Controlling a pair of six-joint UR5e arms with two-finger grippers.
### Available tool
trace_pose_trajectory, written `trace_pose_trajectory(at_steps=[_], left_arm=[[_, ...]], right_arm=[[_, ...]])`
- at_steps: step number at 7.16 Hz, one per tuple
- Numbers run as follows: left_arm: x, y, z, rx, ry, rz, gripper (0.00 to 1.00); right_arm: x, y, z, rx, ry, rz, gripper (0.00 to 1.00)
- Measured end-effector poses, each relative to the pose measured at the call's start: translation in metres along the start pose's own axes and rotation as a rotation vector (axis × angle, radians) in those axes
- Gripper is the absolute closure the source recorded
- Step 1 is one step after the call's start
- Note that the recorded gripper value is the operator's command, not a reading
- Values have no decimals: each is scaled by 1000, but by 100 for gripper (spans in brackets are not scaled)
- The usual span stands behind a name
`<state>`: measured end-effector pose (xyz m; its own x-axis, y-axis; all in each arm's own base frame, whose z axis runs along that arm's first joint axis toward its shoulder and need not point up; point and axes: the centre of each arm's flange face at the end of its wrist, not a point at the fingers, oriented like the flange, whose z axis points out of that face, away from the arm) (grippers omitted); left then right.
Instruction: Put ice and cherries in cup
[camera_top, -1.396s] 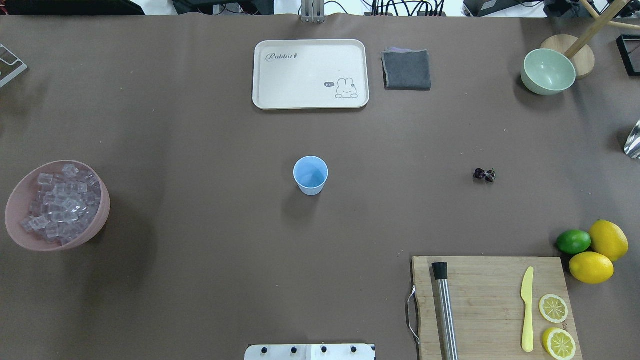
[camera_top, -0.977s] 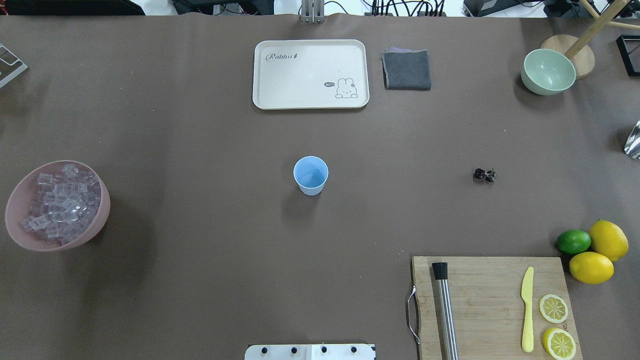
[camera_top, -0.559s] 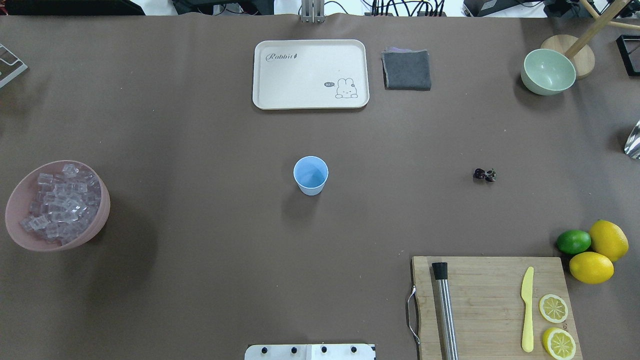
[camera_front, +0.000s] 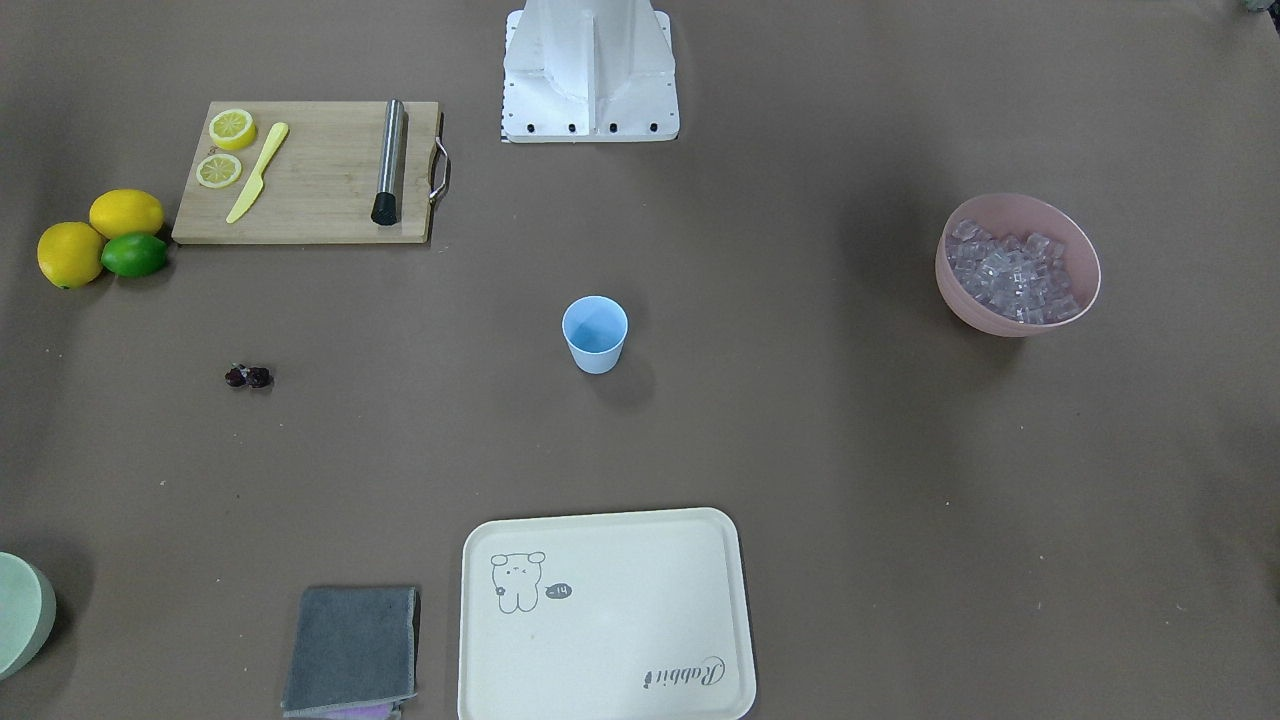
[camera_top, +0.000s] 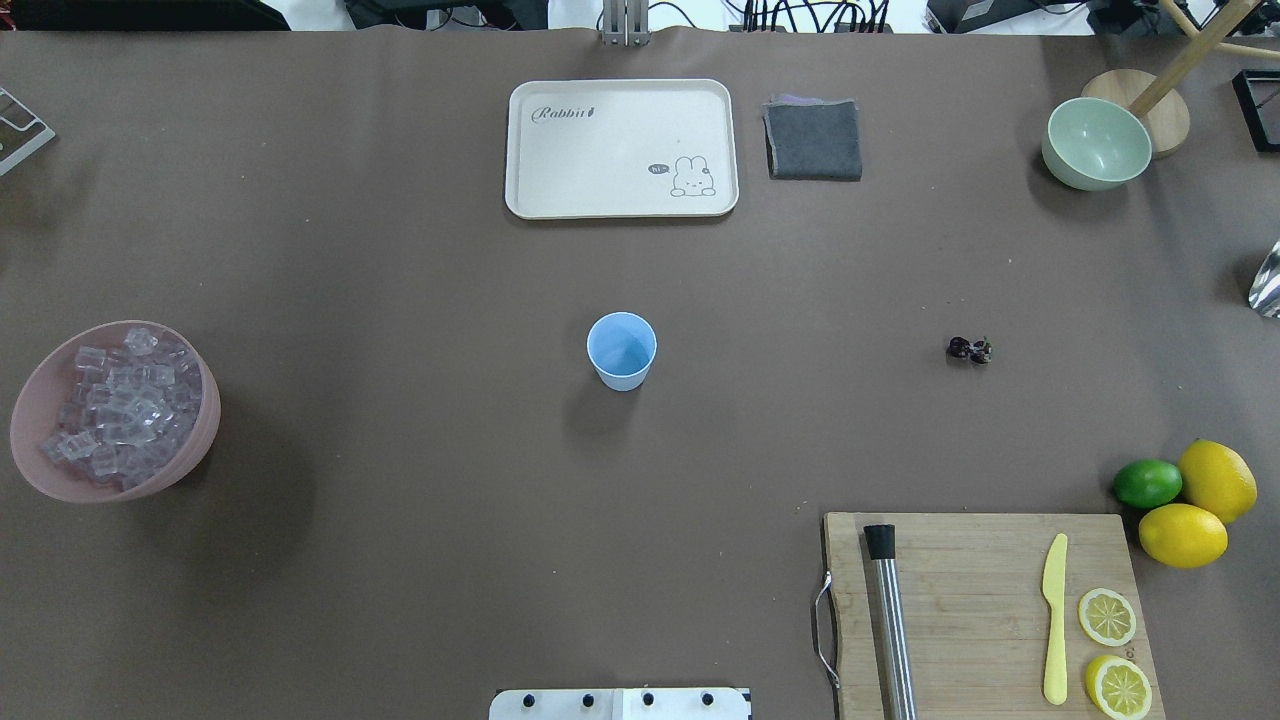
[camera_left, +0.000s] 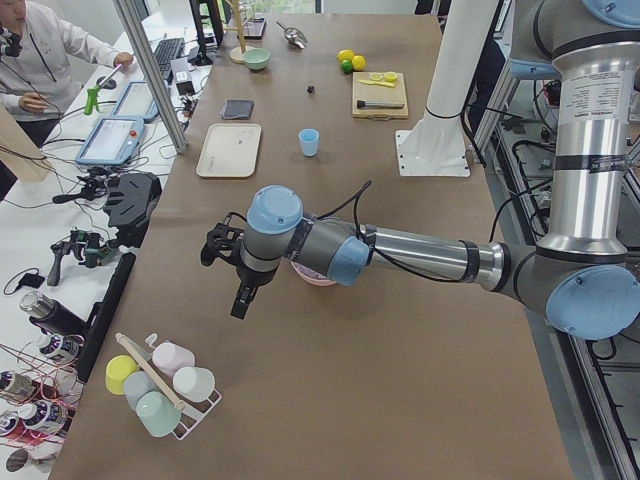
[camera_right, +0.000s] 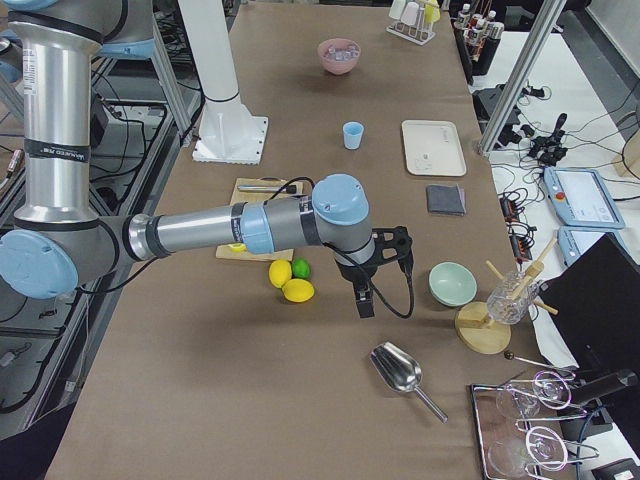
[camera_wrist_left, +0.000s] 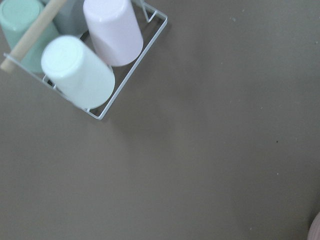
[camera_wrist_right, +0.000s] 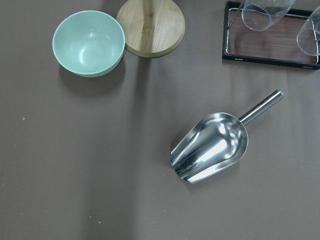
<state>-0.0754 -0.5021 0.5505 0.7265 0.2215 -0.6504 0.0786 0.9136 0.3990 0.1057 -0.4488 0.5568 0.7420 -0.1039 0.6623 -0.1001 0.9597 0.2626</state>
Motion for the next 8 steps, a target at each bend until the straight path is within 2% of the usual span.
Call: trace_pose_trajectory(at_steps=[2, 3, 5, 6, 8], left_arm=[[33, -10, 5, 53, 85, 96, 2], [75, -17, 24, 58, 153, 137, 1], [172, -20, 53, 65, 234, 88, 1], [205, -11, 62, 58, 252, 70, 1], [244, 20, 91, 14, 244, 131, 4]], right_arm=[[4, 14, 5, 67, -22, -28, 0], [-3, 15, 6, 79, -61, 27, 0], [-45, 3, 13, 55, -124, 177, 0], [-70, -9, 21, 41, -118, 230, 0], [-106, -18, 43, 30, -59, 235, 0]])
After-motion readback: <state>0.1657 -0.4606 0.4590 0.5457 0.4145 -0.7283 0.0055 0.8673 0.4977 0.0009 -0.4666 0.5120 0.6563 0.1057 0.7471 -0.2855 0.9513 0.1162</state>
